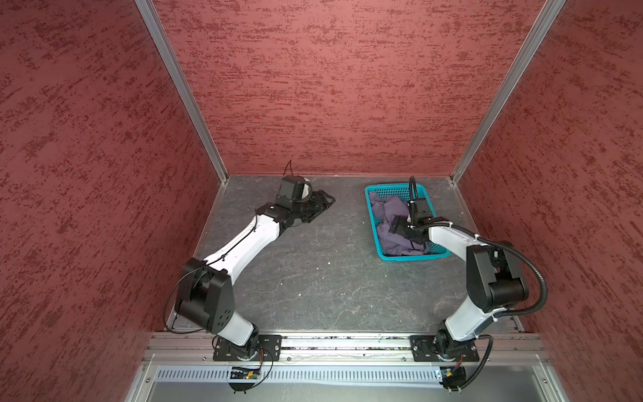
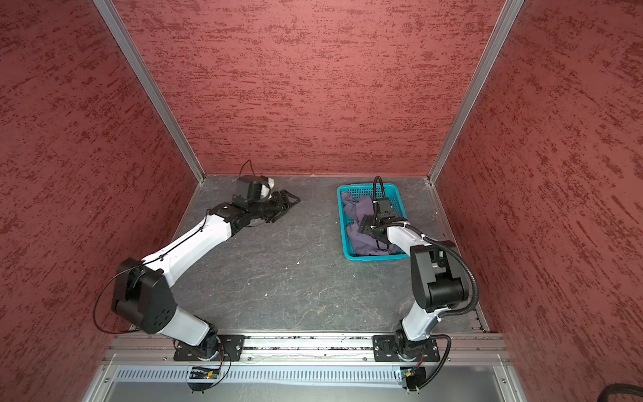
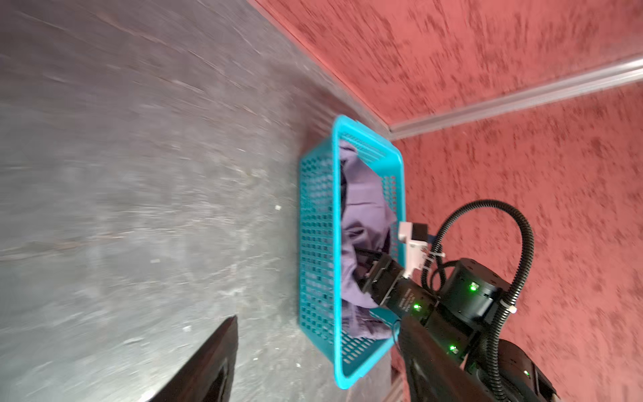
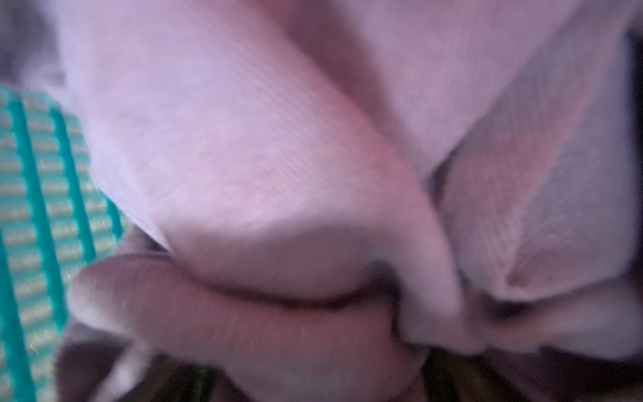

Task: Fold and stack the trousers
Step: Pick up the trousers from the basket.

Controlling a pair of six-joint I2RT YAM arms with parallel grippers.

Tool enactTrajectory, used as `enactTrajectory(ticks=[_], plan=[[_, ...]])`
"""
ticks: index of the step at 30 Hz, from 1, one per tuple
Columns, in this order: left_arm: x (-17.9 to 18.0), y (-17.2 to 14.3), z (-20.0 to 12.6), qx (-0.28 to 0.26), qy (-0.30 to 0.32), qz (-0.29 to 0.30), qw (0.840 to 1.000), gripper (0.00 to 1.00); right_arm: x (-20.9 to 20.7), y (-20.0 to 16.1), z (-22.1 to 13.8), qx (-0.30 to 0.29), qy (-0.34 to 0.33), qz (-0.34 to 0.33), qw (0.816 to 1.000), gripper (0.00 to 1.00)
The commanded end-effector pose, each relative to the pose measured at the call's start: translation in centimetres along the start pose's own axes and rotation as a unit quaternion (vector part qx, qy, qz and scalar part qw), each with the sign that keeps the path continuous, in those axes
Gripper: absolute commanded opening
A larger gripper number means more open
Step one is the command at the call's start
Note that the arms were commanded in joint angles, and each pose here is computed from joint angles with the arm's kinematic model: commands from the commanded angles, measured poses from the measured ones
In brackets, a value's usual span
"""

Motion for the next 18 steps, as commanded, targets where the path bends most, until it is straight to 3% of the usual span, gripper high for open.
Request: enactTrajectory(ticks=[1,3,5,6,9,10,11,15,18], plan=[[2.4,0.6,-2.6,-0.046,0.049,0.001,0.998,0.75,0.0,0.0,2.3,0.009,0.028,0.026,0.999,0.53],[2.9,1.0,-3.7,-0.07,0.054,0.003,0.996,0.76,0.1,0.2,2.6,0.006,0.031,0.028,0.999,0.25],[2.7,1.1,-4.3,-0.083,0.062,0.016,0.994,0.77,0.3,1.0,2.2,-0.003,0.032,0.023,0.999,0.05],[2.6,1.2,-4.4,-0.082,0.064,0.022,0.994,0.77,0.5,1.4,1.9,-0.008,0.034,0.017,0.999,0.0],[1.8,1.3,-4.4,-0.083,0.069,0.041,0.993,0.82,1.2,4.4,-0.8,-0.049,0.024,0.0,0.999,0.0],[1.5,1.3,-4.3,-0.081,0.069,0.048,0.993,0.97,1.7,5.8,-2.3,-0.07,0.025,-0.007,0.997,0.0],[1.4,1.4,-4.2,-0.081,0.07,0.051,0.993,0.99,2.3,7.2,-4.0,-0.095,0.03,-0.013,0.995,0.0],[0.8,1.3,-4.2,-0.079,0.058,0.062,0.993,0.99,5.0,11.9,-11.9,-0.197,0.071,-0.037,0.977,0.0],[0.7,1.2,-4.4,-0.084,0.053,0.068,0.993,0.99,8.4,13.9,-18.0,-0.268,0.106,-0.083,0.954,0.0]])
Point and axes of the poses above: each gripper's point midway between its finger pads, its own z axis out along the fingers, its own x axis along the line the jaws close on, y = z × x, the point moved 10 cm from there along -z, back along the fingers, and after that the axes turned 12 degrees about -z, right-handed, at the moved point
